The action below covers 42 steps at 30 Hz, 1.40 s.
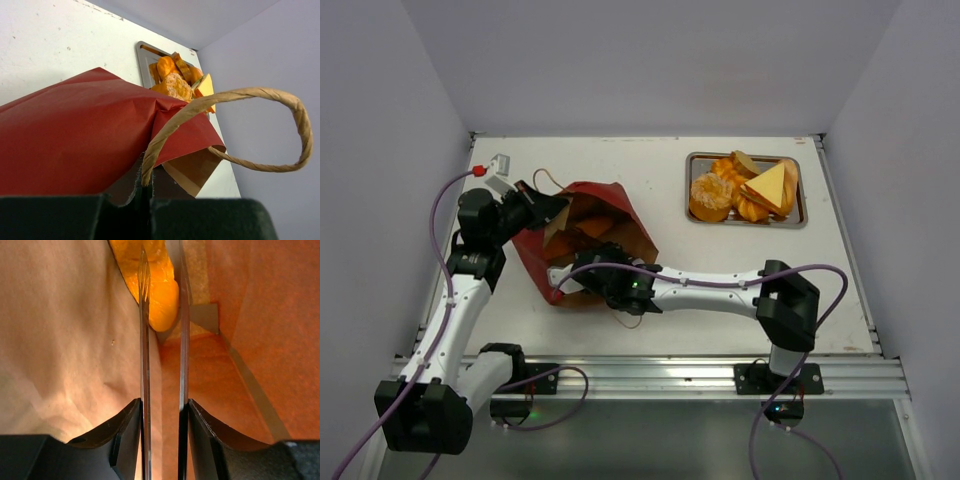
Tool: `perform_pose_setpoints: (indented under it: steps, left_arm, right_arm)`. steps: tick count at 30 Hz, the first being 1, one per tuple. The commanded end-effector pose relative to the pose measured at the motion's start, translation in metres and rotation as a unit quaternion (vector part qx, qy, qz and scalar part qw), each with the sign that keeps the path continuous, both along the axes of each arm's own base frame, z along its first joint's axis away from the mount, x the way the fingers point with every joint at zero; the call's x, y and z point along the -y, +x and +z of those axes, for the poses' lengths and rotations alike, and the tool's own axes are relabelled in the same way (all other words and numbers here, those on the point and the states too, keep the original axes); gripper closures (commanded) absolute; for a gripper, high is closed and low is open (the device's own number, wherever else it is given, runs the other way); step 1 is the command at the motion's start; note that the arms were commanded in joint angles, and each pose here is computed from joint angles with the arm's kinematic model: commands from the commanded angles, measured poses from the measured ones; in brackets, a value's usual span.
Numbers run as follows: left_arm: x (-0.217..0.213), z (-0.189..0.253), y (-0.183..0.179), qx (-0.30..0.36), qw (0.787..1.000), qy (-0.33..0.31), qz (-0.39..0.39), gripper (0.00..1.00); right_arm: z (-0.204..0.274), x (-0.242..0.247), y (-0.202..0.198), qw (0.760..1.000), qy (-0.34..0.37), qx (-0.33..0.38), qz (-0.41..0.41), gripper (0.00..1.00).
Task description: Take the fake bread out of the paper bag
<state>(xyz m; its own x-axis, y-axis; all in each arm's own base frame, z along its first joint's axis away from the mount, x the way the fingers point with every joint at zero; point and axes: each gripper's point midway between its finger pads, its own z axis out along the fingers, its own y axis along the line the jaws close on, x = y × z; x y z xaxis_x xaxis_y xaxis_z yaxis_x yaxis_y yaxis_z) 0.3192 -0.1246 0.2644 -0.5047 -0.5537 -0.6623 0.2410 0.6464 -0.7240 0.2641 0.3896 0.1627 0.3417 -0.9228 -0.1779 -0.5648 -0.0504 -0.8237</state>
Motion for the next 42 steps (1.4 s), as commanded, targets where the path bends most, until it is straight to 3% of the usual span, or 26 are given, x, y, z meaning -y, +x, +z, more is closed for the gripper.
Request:
perform_pose_setpoints:
  steps: [1,19,42]
  left_arm:
    - [0.004,0.029,-0.004,0.035,0.999,0.000,-0.010,1.00]
    - [0.004,0.025,-0.008,0.033,0.999,0.015,-0.020,1.00]
    - [0.004,0.023,-0.013,0.031,0.999,0.012,-0.018,1.00]
  right_arm:
    - [0.016,-0.008,0.010,1.000,0.001,0.018,-0.003,0.56]
    - [-0.018,-0.006,0.001,0.998,-0.032,-0.046,-0.013,0.53]
    - [0.000,0.002,0.027,0.998,0.011,-0.018,-0.060,0.49]
